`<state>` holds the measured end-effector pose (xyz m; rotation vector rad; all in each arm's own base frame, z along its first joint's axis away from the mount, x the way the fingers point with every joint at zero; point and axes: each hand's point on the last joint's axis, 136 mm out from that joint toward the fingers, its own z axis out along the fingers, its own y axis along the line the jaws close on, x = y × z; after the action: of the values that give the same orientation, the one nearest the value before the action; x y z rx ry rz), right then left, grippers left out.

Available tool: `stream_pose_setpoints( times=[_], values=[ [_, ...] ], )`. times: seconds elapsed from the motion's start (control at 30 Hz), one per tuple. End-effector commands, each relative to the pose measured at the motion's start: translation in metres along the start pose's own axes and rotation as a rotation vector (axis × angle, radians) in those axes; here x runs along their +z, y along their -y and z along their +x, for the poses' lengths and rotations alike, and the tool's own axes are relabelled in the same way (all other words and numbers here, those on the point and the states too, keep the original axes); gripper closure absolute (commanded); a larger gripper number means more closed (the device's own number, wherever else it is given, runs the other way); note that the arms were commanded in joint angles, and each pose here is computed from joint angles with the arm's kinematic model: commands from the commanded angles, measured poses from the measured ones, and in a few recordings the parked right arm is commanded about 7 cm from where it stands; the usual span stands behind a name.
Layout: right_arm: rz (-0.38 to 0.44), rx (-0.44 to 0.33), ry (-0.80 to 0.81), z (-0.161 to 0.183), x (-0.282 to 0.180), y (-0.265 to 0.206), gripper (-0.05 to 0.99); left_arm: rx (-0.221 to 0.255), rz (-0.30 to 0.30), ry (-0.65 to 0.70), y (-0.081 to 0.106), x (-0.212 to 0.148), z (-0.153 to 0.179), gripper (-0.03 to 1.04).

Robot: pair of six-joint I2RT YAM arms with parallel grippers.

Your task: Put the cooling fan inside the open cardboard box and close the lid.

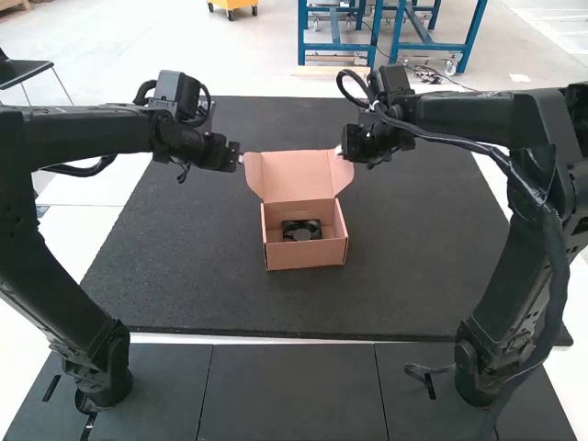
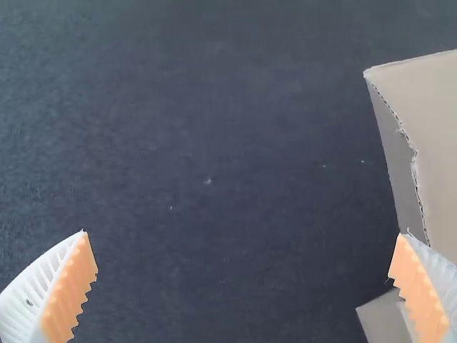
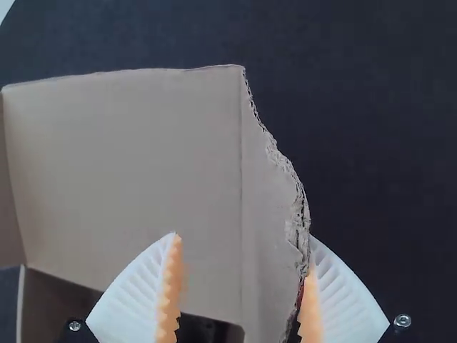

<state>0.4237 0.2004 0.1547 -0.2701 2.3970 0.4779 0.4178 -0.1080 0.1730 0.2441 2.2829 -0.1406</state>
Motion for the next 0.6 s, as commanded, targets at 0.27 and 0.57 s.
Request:
stream_pose_setpoints(
  times=[0.27,0.57],
  values=[
    [-0.019,0.001,0.054,-0.0212,-0.0102,-0.0034,0.68,0.025,0.025,0.026,0.0124,0.0020,-0.0128,0.04],
    [-0.035,-0.010,0.053,-0.0209,-0.0100,-0.0077,0.86,0.025,0.031,0.028,0.0140,0.0029,-0.0134,0.04]
  ],
)
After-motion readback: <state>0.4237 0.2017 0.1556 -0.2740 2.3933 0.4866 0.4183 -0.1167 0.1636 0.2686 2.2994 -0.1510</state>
